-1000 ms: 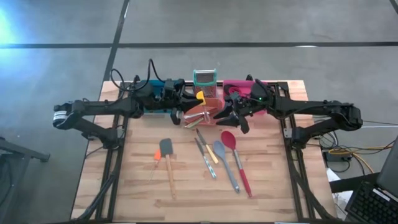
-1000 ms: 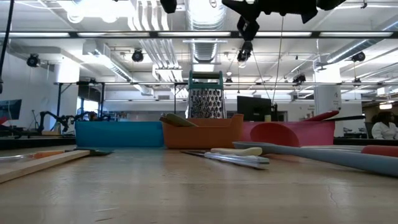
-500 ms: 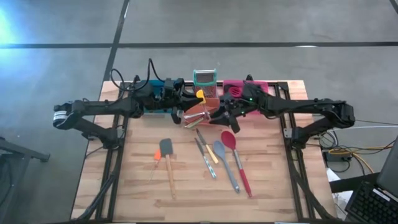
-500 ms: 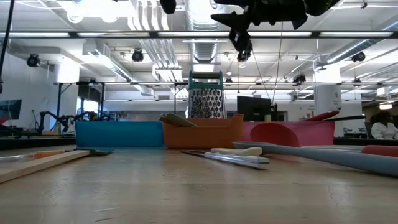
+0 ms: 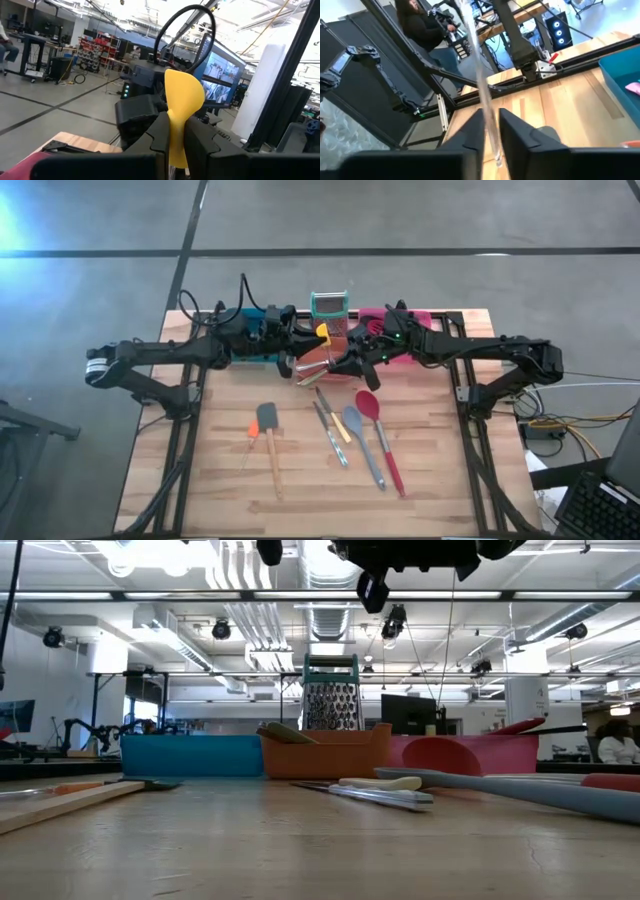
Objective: Pick & Place Kitchen Items
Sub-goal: Put the yellow spatula into the blue bin
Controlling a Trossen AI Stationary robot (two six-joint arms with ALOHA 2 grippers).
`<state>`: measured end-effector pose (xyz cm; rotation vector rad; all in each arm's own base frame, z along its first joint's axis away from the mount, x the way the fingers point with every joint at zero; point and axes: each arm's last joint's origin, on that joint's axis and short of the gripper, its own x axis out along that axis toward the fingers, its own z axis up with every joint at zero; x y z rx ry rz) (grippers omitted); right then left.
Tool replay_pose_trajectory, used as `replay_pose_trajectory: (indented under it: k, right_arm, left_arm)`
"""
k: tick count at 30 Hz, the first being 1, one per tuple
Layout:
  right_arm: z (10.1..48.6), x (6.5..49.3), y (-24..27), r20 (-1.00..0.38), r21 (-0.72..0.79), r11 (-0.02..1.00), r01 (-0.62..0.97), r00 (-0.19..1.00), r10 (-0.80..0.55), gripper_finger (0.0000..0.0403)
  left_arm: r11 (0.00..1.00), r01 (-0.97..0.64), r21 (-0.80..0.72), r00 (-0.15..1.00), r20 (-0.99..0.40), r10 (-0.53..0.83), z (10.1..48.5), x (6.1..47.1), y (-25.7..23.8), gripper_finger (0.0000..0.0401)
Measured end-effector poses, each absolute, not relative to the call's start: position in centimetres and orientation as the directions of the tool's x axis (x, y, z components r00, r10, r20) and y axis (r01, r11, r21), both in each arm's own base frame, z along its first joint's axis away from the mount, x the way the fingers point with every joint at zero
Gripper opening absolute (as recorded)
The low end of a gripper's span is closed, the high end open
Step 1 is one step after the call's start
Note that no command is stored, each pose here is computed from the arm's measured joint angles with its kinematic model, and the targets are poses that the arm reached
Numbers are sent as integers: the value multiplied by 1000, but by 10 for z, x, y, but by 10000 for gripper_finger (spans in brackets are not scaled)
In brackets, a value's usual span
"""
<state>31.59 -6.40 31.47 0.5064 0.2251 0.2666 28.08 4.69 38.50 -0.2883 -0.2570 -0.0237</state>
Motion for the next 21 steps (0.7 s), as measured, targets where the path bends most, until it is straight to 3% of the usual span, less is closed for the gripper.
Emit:
replay_pose_trajectory:
  k: [2, 8, 14, 21]
  right_arm:
    - [316, 316, -64, -147, 497, 845, -199, 940, 308, 19]
    - [323, 312, -63, -168, 502, 844, -187, 937, 307, 12]
    - [350, 293, -59, -217, 461, 870, -175, 929, 301, 11]
    - [360, 259, -51, -507, 429, 900, -79, 804, 311, 11]
  left_arm:
    - [957, 52, -285, 968, 251, 22, 385, 281, 47, 34]
    - [951, 50, -306, 968, 248, 29, 384, 281, 48, 43]
    - [946, 64, -318, 978, 209, 5, 381, 281, 47, 147]
    - [940, 3, -340, 1000, 30, 7, 368, 282, 47, 211]
